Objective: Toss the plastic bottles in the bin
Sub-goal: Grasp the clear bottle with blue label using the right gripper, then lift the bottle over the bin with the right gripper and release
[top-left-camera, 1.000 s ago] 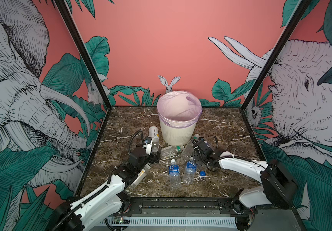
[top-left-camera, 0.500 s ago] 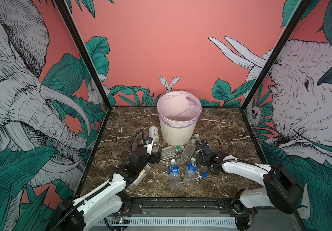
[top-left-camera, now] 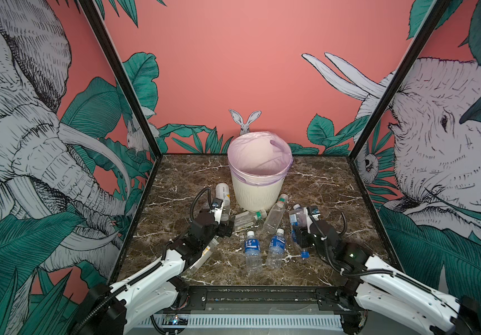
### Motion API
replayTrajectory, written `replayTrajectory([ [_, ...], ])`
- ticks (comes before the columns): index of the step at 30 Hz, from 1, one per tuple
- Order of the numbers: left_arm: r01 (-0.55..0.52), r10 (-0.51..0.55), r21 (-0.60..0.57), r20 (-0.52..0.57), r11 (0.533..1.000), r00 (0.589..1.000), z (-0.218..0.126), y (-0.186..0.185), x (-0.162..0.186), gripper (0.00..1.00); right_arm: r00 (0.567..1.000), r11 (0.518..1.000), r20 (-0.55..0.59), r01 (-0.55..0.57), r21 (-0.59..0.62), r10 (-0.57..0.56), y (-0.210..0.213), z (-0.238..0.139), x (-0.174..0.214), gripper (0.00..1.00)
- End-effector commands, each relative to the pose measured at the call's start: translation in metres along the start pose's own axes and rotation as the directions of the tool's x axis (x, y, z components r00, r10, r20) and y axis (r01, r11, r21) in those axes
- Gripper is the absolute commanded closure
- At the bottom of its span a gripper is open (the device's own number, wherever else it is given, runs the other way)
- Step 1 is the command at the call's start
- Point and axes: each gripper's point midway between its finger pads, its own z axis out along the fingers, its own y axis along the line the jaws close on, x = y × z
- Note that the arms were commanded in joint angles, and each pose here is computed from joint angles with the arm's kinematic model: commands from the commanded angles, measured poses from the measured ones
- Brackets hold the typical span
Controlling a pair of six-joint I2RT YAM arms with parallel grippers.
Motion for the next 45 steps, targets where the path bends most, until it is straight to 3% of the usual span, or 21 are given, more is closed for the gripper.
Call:
replayTrajectory([
  [1, 0.0, 0.0, -0.004, 0.03, 1.0, 1.0, 0.001, 0.001, -0.009, 0.0, 0.99, 1.0, 0.137, 0.025, 0.012, -0.026, -0.006, -0.029, -0.036, 0.44],
  [10, 0.003, -0.002, -0.016, 0.037, 1.0, 0.999, -0.001, 0.003, -0.01, 0.0, 0.934, 0.996, 0.355, 0.066, -0.058, -0.041, 0.019, -0.088, -0.142, 0.45],
  [22, 0.0, 0.001, -0.034, 0.033, 0.999, 0.999, 0.001, 0.006, -0.01, 0.01, 0.881, 0.975, 0.444, 0.213, -0.064, -0.163, 0.103, -0.082, -0.306, 0.45],
  [23, 0.0, 0.001, -0.037, 0.03, 0.999, 1.0, 0.001, 0.006, -0.009, 0.0, 0.885, 0.973, 0.435, 0.22, -0.074, -0.167, 0.11, -0.071, -0.319, 0.41],
  [24, 0.001, 0.0, -0.038, 0.029, 0.999, 1.0, 0.002, 0.007, -0.009, 0.0, 0.89, 0.974, 0.425, 0.217, -0.07, -0.168, 0.114, -0.057, -0.333, 0.3],
  [26, 0.003, -0.002, -0.038, 0.025, 0.999, 1.0, 0.003, 0.006, -0.008, 0.0, 0.9, 0.977, 0.392, 0.214, -0.01, -0.193, 0.113, -0.025, -0.361, 0.02],
  [28, 0.002, -0.001, -0.033, 0.021, 0.999, 1.0, 0.004, 0.005, -0.009, 0.0, 0.903, 0.979, 0.386, 0.206, -0.003, -0.188, 0.115, -0.013, -0.378, 0.01],
  [30, 0.004, -0.003, -0.034, 0.015, 0.999, 1.0, 0.003, 0.006, -0.007, 0.01, 0.879, 0.979, 0.441, 0.203, -0.002, -0.182, 0.115, -0.025, -0.393, 0.01],
  [36, 0.011, -0.01, -0.042, 0.026, 0.999, 1.0, 0.0, 0.008, -0.009, 0.0, 0.836, 0.984, 0.525, 0.179, 0.02, -0.163, 0.095, -0.076, -0.404, 0.01],
  [45, 0.011, -0.01, -0.037, 0.028, 0.999, 1.0, -0.001, 0.007, -0.009, 0.0, 0.871, 0.984, 0.458, 0.168, 0.058, -0.176, 0.071, -0.078, -0.36, 0.01],
])
